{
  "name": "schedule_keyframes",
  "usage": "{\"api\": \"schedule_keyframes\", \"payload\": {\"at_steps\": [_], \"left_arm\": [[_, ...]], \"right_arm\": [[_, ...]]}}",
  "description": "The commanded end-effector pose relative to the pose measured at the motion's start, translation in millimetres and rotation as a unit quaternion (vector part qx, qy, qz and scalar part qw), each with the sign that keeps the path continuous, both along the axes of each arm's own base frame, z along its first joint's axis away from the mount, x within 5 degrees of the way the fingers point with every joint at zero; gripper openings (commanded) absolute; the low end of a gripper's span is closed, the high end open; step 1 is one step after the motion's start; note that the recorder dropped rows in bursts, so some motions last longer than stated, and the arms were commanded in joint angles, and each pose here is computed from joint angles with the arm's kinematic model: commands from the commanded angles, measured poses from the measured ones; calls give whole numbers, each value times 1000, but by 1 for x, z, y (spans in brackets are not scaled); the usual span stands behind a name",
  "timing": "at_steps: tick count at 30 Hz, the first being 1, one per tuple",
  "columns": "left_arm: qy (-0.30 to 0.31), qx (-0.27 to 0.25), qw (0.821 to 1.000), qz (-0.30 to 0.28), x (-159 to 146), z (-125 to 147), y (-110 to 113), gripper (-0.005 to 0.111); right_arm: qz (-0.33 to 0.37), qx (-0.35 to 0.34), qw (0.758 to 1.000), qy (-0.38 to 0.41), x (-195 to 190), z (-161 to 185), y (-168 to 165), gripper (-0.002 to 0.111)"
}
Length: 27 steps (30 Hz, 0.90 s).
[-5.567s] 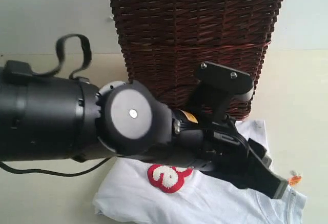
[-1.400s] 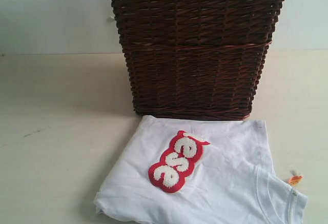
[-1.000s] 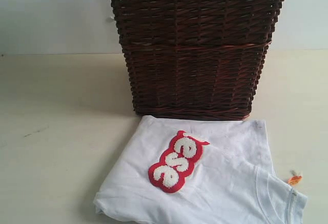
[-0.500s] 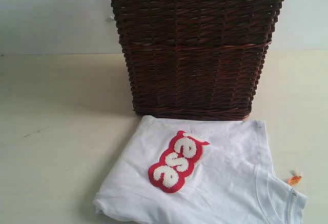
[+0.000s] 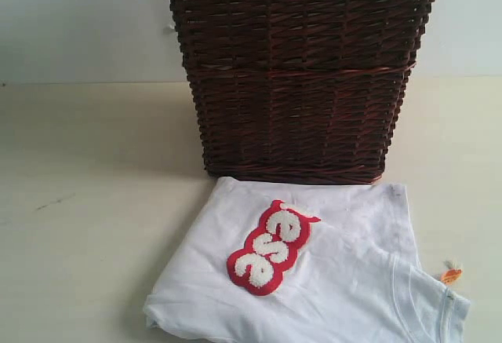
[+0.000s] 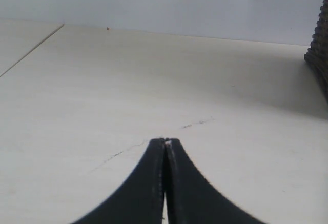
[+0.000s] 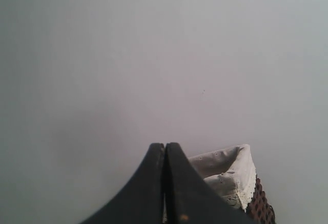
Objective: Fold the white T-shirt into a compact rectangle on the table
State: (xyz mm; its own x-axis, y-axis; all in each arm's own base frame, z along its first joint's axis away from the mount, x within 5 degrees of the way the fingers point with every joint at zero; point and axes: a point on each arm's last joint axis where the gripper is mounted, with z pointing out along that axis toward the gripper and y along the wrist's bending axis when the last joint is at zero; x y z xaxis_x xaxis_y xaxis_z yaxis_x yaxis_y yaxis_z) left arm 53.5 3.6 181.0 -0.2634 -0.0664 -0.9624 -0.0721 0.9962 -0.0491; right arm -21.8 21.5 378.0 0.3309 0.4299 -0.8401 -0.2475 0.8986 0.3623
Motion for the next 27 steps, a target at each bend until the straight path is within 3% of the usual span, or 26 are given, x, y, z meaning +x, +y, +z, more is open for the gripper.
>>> {"api": "schedule_keyframes", "payload": {"at_steps": [1, 4, 7, 11, 17, 18, 23, 27], "left_arm": [[-3, 2, 1000, 0, 0, 0, 0, 0], [-3, 2, 1000, 0, 0, 0, 0, 0], [-3, 2, 1000, 0, 0, 0, 0, 0], [-3, 2, 1000, 0, 0, 0, 0, 0], [-3, 2, 1000, 0, 0, 0, 0, 0], [-3, 2, 1000, 0, 0, 0, 0, 0], [-3, 2, 1000, 0, 0, 0, 0, 0], [-3, 2, 1000, 0, 0, 0, 0, 0]], "right_arm": [[2, 9, 1000, 1, 1, -1, 0, 0], [29, 6, 999, 43, 3, -8, 5, 0], [55, -74, 984, 154, 10, -31, 13, 0], [70, -70, 930, 353, 51, -73, 7, 7], [93, -4, 861, 499, 108, -111, 1, 55], [94, 1, 850, 518, 114, -114, 0, 58], [106, 22, 770, 628, 141, -151, -4, 61], [111, 42, 753, 647, 158, -169, -5, 61]]}}
